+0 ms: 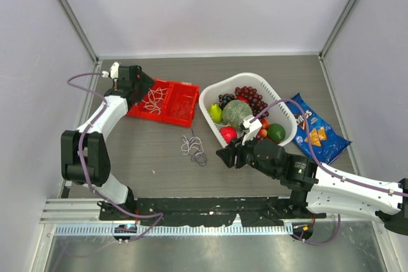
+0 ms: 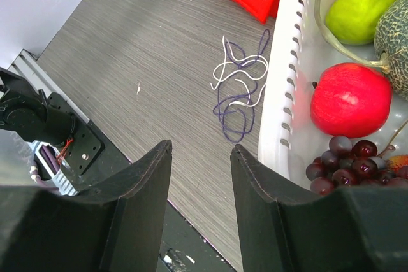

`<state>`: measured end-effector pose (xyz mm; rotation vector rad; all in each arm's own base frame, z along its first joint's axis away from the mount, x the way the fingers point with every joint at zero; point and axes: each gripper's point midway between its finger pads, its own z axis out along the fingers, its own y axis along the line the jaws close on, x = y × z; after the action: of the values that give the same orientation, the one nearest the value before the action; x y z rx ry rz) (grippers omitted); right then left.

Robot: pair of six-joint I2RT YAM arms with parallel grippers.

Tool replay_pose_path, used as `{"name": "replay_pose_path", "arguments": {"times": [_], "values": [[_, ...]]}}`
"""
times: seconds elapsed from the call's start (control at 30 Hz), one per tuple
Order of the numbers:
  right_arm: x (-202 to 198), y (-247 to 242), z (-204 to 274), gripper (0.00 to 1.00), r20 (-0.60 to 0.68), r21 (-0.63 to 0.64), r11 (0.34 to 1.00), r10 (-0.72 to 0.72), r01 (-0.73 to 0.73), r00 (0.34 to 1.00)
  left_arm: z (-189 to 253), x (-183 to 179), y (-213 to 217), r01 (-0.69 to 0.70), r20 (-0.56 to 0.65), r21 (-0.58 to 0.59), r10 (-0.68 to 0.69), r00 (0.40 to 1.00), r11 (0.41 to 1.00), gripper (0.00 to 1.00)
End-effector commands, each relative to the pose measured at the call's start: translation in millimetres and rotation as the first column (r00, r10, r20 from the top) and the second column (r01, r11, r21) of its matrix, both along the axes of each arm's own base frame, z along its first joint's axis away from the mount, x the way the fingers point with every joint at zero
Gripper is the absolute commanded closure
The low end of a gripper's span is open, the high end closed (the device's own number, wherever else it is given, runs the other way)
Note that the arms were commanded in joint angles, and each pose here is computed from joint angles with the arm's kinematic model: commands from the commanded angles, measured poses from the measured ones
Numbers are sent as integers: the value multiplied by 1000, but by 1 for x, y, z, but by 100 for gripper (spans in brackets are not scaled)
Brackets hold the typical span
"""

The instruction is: Untangle the cables

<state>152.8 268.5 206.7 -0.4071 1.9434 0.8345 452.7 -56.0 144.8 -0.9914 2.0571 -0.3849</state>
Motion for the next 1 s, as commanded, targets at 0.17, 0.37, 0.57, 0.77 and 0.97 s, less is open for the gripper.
{"name": "replay_pose_path", "arguments": {"times": [0.17,0.37,0.57,0.77,0.97], "values": [[1,7,17,52,14,71,997,1,-2,1000,17,-7,47,-131,36,101,128,991,986,21],[1,2,19,52,22,69,998,-5,3,1000,4,12,75,-89,-4,219,92,996,972,34],[2,2,20,52,28,62,998,-4,2,1000,-14,32,72,12,-25,282,-5,1000,959,48],[2,4,22,52,33,55,998,3,-5,999,-27,40,73,25,-39,297,-14,999,955,61],[3,5,21,52,31,51,999,3,-5,1000,-29,44,74,33,-40,308,-21,999,951,96]]}}
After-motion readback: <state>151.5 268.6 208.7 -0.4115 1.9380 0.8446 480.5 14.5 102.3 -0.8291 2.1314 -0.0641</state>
